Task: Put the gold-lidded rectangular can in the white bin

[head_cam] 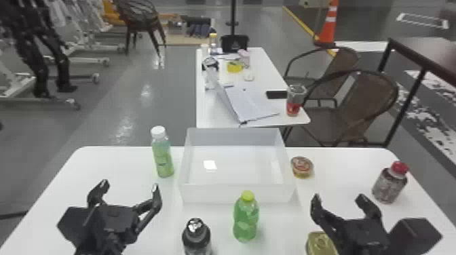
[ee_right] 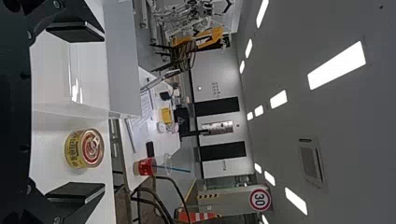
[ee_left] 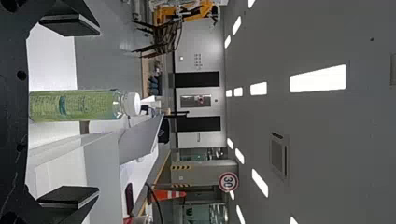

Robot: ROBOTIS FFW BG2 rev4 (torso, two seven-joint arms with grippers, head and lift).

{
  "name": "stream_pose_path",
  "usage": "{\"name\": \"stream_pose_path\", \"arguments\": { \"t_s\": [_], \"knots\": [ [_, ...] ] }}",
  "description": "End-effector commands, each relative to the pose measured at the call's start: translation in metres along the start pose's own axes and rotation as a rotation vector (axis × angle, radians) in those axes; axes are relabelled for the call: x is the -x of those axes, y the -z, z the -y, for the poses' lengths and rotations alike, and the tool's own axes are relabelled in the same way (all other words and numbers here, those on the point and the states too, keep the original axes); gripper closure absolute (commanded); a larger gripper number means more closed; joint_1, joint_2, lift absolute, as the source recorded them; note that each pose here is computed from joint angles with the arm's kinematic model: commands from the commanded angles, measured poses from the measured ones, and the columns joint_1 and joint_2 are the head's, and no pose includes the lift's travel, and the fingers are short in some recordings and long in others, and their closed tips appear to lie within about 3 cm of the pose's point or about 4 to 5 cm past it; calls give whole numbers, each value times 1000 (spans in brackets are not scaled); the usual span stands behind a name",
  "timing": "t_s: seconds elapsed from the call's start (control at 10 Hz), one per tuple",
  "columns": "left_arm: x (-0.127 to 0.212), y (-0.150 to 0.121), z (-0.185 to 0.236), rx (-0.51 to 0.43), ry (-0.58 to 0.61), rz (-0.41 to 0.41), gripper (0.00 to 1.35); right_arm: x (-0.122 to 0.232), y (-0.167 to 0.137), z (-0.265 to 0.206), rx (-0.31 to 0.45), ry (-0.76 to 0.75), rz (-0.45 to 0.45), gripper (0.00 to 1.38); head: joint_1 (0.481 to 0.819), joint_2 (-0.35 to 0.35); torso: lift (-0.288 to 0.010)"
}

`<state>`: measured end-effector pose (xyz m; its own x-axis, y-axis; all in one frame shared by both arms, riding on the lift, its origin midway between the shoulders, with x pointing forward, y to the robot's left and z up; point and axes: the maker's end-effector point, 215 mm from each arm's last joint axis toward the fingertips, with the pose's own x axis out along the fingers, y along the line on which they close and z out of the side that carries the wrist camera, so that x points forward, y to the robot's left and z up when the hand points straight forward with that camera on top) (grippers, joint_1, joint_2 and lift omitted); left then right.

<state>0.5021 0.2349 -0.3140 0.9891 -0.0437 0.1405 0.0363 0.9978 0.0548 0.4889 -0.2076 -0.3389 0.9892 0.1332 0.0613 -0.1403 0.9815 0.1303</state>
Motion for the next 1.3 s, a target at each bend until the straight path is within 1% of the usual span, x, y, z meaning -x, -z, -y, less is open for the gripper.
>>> {"name": "stream_pose_path", "arguments": {
  "t_s": [0.0,0.6,0.8,0.9,1.1,1.2],
  "knots": [
    [0,0,1,1,1,0,104,0,0,0,-1,1,0,160,549,0,-100],
    [-1,-2,1,0,1,5,108,0,0,0,-1,0,0,160,549,0,-100],
    [0,-1,0,1,-1,2,108,12,5,0,-1,3,-10,160,549,0,-100],
    [0,0,0,1,-1,0,108,29,14,0,-2,5,-38,162,549,0,-100],
    [2,3,-1,1,-2,-8,108,59,46,1,-45,8,-141,163,549,0,-100],
    [2,4,0,1,0,-11,108,65,56,0,-43,-7,-166,162,549,0,-100]
  ]
}}
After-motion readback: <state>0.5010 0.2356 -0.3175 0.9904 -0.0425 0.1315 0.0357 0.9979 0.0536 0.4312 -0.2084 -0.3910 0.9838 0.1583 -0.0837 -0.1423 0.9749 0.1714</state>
